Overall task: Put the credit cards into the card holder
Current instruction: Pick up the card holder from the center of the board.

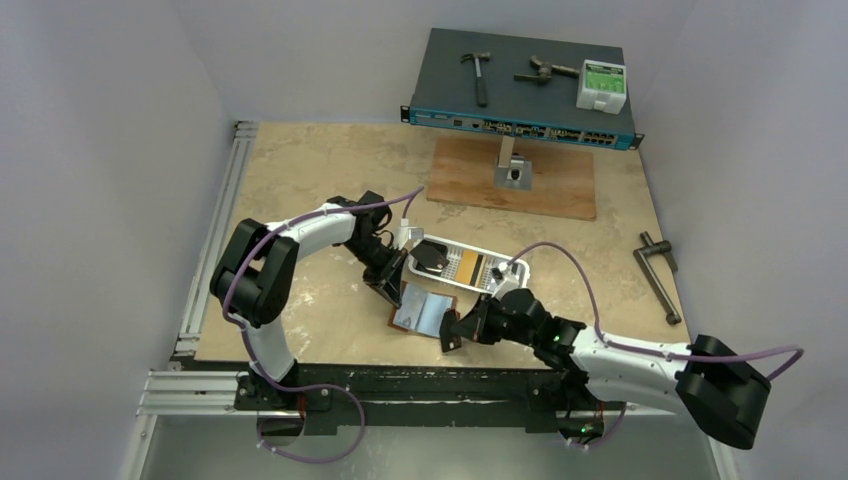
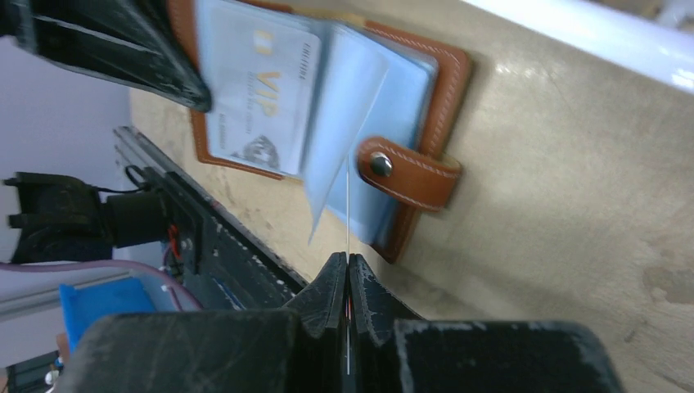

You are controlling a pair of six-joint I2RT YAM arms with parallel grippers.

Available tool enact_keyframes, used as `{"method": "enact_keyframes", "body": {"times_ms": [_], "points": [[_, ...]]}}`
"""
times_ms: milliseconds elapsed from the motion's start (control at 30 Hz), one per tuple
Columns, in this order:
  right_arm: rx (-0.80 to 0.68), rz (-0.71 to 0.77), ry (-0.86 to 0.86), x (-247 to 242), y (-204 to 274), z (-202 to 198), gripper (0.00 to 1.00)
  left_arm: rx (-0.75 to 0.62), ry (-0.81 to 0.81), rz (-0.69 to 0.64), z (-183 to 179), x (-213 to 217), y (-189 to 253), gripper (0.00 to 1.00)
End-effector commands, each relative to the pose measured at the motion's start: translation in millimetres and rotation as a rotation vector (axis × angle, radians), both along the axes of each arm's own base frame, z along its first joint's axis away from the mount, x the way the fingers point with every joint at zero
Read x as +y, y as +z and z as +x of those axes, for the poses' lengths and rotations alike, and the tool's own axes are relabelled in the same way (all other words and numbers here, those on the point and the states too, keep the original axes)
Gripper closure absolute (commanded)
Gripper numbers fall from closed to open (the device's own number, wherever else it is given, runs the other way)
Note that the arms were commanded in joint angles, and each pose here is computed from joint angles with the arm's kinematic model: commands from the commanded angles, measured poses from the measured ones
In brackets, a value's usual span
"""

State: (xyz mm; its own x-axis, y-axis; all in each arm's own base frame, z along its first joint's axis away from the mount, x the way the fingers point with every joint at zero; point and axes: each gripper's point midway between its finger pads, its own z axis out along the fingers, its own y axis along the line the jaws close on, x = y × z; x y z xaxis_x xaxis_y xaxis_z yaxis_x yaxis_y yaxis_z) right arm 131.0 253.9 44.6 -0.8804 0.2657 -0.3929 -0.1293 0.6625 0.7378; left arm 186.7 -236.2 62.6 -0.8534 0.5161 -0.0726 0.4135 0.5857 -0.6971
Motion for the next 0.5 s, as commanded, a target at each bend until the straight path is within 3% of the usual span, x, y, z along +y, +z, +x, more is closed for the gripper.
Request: {"method": "enact_keyframes", "body": {"times_ms": [0, 67, 233, 467], "points": [[-0.176, 0.134, 0.014, 17.4, 52.9, 22.2, 1.0, -0.018, -0.024, -0.016, 0.8, -0.8, 6.2, 0.97], [-0.194, 0.153, 0.029, 22.8, 58.5, 26.7, 1.0, -0.016, -0.026, -0.017, 0.6, -0.8, 6.9, 0.81], [-0.17, 0.147, 0.095, 40.0, 47.5, 29.3, 1.0, -0.008, -0.033, -0.041, -1.0, -3.1, 10.3, 0.59], [-0.168, 0.144, 0.111, 48.3, 42.6, 34.9, 1.0, 0.022, -0.023, -0.079, -0.9, -7.3, 14.3, 0.55]]}}
